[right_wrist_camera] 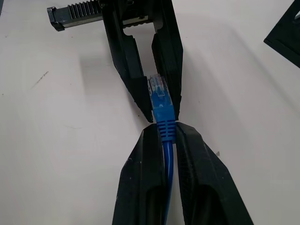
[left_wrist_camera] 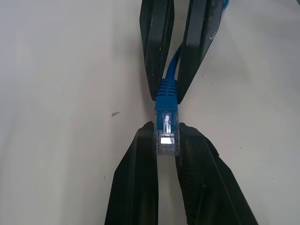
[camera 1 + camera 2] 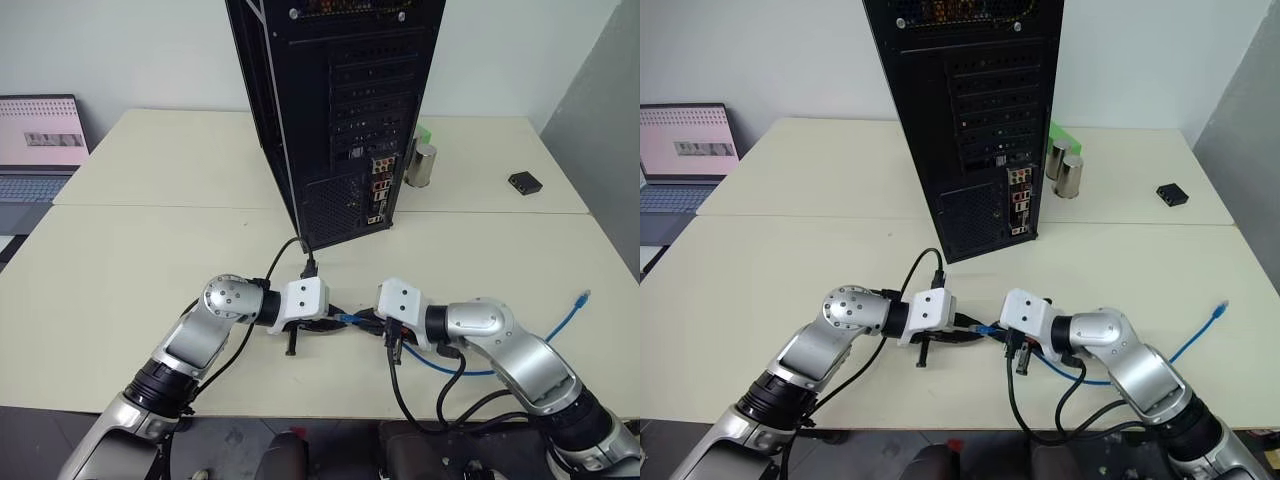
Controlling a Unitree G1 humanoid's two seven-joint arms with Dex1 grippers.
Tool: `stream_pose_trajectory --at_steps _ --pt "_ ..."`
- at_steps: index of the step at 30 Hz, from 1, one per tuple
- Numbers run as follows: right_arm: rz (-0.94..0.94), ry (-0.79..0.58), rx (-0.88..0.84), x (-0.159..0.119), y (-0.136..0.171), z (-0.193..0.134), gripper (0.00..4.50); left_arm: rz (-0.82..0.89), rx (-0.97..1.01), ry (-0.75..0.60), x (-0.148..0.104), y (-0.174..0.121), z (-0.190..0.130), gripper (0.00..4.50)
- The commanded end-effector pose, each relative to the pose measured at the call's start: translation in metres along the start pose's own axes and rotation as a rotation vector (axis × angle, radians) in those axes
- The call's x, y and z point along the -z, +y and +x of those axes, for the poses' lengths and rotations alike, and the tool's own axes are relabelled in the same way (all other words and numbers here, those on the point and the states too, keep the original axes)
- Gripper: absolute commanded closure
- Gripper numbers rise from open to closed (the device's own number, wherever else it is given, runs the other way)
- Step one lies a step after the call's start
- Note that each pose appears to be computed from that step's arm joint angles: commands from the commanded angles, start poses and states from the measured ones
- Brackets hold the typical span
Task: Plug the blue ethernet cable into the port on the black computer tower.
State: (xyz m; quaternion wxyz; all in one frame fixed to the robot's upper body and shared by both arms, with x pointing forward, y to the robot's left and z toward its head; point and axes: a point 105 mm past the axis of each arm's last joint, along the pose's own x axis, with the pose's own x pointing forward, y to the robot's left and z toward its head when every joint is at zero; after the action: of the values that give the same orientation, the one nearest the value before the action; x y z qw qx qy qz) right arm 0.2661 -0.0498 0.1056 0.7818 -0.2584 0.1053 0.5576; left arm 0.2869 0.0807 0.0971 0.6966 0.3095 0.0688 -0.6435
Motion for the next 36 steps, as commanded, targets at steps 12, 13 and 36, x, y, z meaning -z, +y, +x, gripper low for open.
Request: stream_pose_trajectory --at_steps 12,13,36 --pt "-0.079 -0.061 -0.041 -0.020 -0.005 -0.020 2.33 0.108 0.008 -0.045 -0.009 -0.001 -0.003 4.21" --pt "-0.076 -0.062 -0.039 -0.021 -0.006 -0.023 2.08 0.110 0.006 -0.045 -0.009 -0.001 -0.003 4.21" --pt "0.500 -0.292 0.083 -0.035 -0.016 -0.059 0.00 0.745 -0.290 -0.258 -0.033 0.016 -0.021 4.21"
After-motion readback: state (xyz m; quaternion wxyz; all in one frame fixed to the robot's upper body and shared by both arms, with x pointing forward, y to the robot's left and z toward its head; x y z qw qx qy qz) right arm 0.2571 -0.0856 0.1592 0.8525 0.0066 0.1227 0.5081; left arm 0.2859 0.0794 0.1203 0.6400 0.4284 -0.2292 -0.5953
